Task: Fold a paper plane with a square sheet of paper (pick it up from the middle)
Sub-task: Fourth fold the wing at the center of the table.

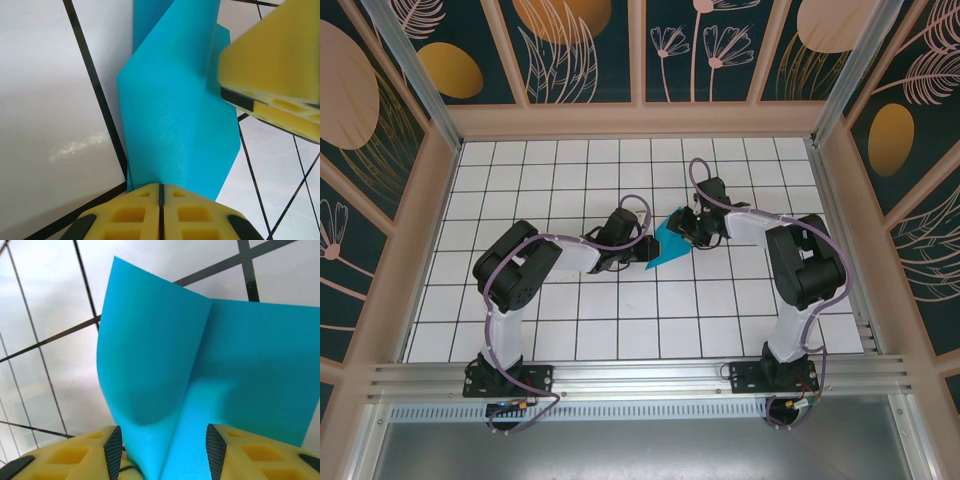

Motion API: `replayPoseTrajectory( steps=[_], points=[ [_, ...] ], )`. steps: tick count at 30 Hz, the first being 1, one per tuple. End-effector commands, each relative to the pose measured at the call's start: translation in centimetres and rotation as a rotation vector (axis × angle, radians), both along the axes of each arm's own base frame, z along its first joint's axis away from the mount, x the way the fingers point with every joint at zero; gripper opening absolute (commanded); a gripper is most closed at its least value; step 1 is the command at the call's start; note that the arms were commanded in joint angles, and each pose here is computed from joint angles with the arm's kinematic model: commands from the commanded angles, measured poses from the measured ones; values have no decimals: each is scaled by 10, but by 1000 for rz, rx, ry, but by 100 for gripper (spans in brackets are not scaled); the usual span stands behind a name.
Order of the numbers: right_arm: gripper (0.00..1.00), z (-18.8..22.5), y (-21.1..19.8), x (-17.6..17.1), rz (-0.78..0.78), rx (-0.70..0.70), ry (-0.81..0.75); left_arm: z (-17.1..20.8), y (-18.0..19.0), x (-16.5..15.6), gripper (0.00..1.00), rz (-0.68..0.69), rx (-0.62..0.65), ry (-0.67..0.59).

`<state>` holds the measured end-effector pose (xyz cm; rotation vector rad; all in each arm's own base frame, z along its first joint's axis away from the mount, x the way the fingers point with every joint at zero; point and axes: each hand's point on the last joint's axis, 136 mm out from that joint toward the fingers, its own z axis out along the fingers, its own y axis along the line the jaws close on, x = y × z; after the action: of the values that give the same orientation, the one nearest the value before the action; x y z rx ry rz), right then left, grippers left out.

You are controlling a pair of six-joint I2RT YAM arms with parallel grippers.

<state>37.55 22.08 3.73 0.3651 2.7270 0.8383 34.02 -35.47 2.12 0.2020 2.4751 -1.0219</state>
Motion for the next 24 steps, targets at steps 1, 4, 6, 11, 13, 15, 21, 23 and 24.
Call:
replayPoseTrajectory(
  steps=[1, 4, 6, 11, 13, 15, 21, 23, 24],
  points=[
    [52, -17, -6, -5, 21, -62, 49, -3, -1, 3, 11, -21, 10, 0],
    [55, -24, -6, -7, 32, -79, 69, -3, -1, 4, 11, -23, 12, -3],
    [57, -28, -7, -8, 37, -91, 76, -3, -1, 3, 11, -24, 12, 0],
    [65, -31, -8, -10, 48, -118, 72, -1, -2, 4, 11, -26, 13, -5],
    [68, -30, -7, -11, 57, -121, 60, -2, -1, 4, 11, -24, 13, -3],
    [70, -31, -7, -13, 65, -132, 56, -3, -1, 4, 11, -23, 15, -2],
    [66, -51, -21, -21, 46, -245, 120, 3, 0, 6, 11, -16, 9, -12],
    [64, -58, -27, -23, 30, -283, 144, 8, -1, 6, 11, -15, 1, -17],
    [62, -61, -30, -25, 20, -301, 157, 12, -1, 7, 12, -10, -8, -23]
  ],
)
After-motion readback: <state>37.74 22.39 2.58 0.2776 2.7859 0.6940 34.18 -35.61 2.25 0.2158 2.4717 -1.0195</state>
